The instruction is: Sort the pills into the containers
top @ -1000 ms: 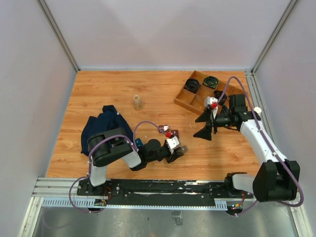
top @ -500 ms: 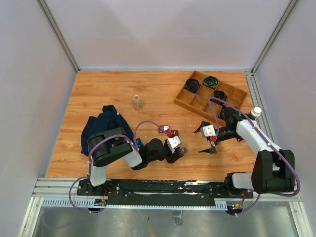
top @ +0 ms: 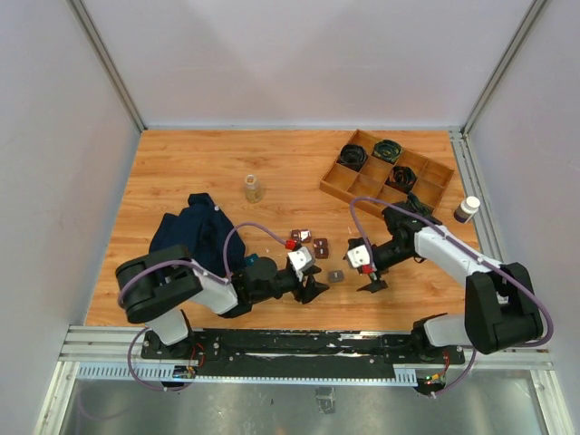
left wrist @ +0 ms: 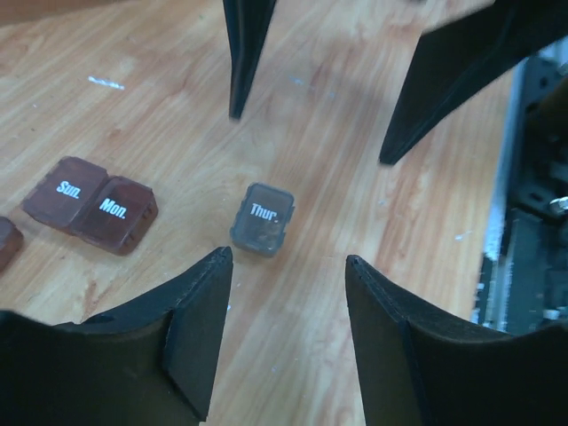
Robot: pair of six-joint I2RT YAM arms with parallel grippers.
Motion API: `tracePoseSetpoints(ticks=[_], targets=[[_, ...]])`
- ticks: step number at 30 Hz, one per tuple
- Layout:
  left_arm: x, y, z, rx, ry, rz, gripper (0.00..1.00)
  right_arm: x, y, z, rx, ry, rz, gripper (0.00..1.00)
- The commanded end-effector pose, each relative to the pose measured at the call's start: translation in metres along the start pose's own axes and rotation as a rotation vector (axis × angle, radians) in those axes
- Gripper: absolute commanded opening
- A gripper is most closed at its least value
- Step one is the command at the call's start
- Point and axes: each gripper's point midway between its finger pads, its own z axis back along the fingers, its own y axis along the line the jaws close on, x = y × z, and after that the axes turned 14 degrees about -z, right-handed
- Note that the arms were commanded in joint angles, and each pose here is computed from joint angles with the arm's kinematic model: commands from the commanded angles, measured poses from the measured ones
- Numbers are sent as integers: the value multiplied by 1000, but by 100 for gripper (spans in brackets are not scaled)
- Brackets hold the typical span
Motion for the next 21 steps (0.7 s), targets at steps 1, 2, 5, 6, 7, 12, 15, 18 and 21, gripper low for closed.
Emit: tracePoseSetpoints(ticks=[1, 2, 5, 6, 7, 12, 15, 18, 21], targets=[[27, -1, 19, 11, -61, 147, 57, -14, 1, -21, -28, 108, -97, 91], [29, 1, 21, 13, -54, 188, 56, -17, 1, -25, -35, 128, -104, 91], [39, 11, 28, 32, -62, 289, 53, -22, 0, -35, -45, 174, -136, 88], [42, 14, 30, 38, -75, 308, 51, -23, -2, -37, -49, 186, -153, 86], [46, 16, 34, 44, -91, 317, 48, -24, -5, -39, -54, 200, -166, 85], [55, 20, 44, 54, -136, 326, 41, -28, -14, -48, -85, 233, -205, 80], [55, 19, 48, 53, -157, 326, 37, -28, -17, -52, -83, 238, -223, 76], [61, 18, 51, 49, -213, 357, 20, -30, -22, -52, -92, 255, -249, 69], [61, 15, 48, 32, -236, 398, 12, -27, -23, -52, -91, 254, -256, 65]])
